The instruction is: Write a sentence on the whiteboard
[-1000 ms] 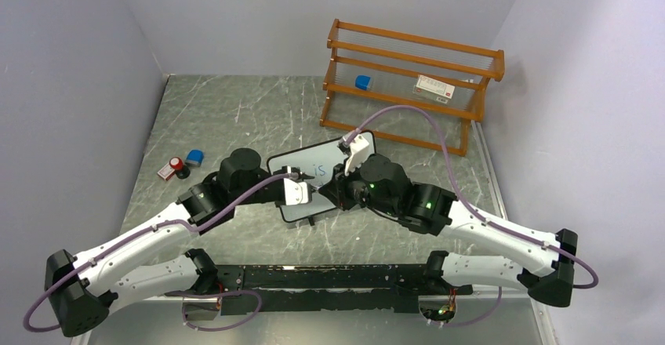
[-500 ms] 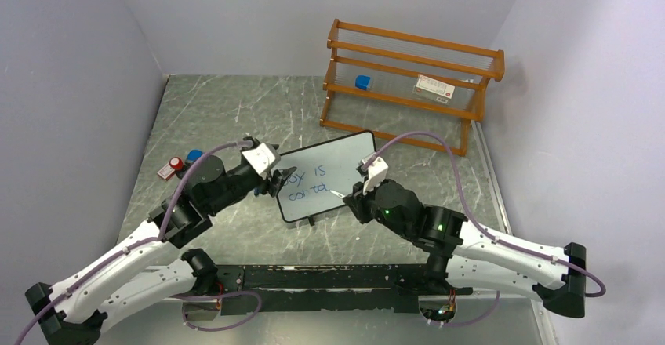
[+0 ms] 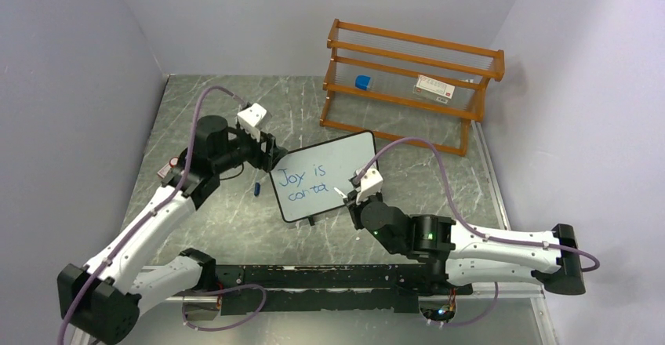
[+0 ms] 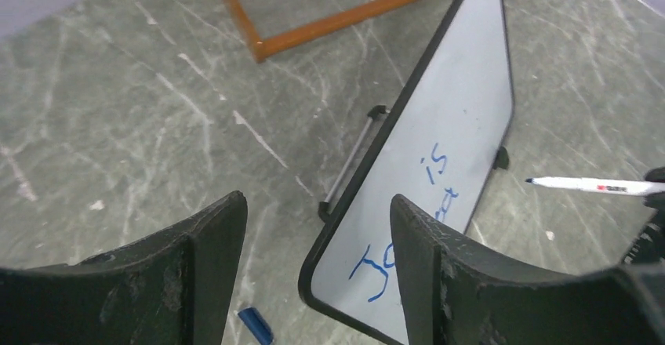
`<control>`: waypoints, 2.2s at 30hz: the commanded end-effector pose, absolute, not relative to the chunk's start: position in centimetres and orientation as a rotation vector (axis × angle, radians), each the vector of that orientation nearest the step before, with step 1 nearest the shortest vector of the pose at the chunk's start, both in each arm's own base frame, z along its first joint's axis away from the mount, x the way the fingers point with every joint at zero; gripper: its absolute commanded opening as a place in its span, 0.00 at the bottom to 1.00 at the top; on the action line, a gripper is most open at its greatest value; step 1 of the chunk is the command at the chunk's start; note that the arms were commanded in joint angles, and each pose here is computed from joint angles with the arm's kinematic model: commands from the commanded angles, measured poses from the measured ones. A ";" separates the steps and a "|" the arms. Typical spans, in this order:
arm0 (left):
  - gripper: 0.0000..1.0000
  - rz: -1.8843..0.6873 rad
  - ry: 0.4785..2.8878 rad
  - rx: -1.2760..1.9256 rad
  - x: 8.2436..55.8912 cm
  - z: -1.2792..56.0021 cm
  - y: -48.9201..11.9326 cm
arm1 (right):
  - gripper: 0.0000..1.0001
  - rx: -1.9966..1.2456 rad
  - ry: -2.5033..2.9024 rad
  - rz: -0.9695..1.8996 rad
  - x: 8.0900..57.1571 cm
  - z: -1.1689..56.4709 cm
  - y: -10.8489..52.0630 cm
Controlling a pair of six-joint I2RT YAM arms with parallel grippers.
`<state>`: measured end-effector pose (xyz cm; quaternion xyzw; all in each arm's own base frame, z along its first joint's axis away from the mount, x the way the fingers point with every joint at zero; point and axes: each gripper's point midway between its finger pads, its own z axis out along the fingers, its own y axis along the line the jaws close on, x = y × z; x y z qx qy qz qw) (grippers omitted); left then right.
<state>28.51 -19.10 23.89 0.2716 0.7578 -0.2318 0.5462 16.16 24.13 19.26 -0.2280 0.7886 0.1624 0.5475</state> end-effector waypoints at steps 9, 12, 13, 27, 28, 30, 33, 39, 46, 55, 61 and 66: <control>0.62 -0.944 1.842 0.958 28.5 22.7 -23.9 | 0.00 -0.451 1.862 0.315 16.7 19.2 23.7; 0.58 -0.974 1.900 0.986 29.0 21.1 -24.3 | 0.00 -0.453 1.855 0.298 16.9 19.1 23.9; 0.56 -0.997 1.907 0.994 28.9 20.9 -24.5 | 0.00 -0.453 1.851 0.297 16.9 19.0 23.9; 0.39 -1.169 1.944 1.054 27.6 18.4 -25.8 | 0.00 -0.441 1.825 0.234 16.9 18.2 24.1; 0.36 -1.166 1.948 1.055 27.6 18.2 -25.8 | 0.00 -0.438 1.825 0.234 16.8 18.1 24.1; 0.26 -1.152 1.957 1.050 27.5 18.0 -25.6 | 0.00 -0.440 1.821 0.222 16.7 17.9 24.1; 0.14 -1.130 1.954 1.047 27.4 17.9 -25.3 | 0.00 -0.442 1.810 0.194 16.6 17.5 24.0; 0.05 -1.070 1.960 1.039 27.3 17.5 -24.7 | 0.00 -0.427 1.798 0.165 16.5 16.6 24.2; 0.05 -0.987 2.004 1.015 27.9 16.5 -23.9 | 0.00 -0.409 1.764 0.182 16.8 16.6 24.9; 0.05 -0.958 2.058 0.983 28.4 15.4 -23.6 | 0.00 -0.416 1.749 0.204 16.9 15.8 26.1; 0.05 -0.952 2.069 0.975 28.5 15.2 -23.5 | 0.00 -0.399 1.756 0.195 17.1 15.4 26.1; 0.05 -0.949 2.071 0.972 28.6 15.2 -23.5 | 0.00 -0.403 1.766 0.192 17.2 15.1 26.3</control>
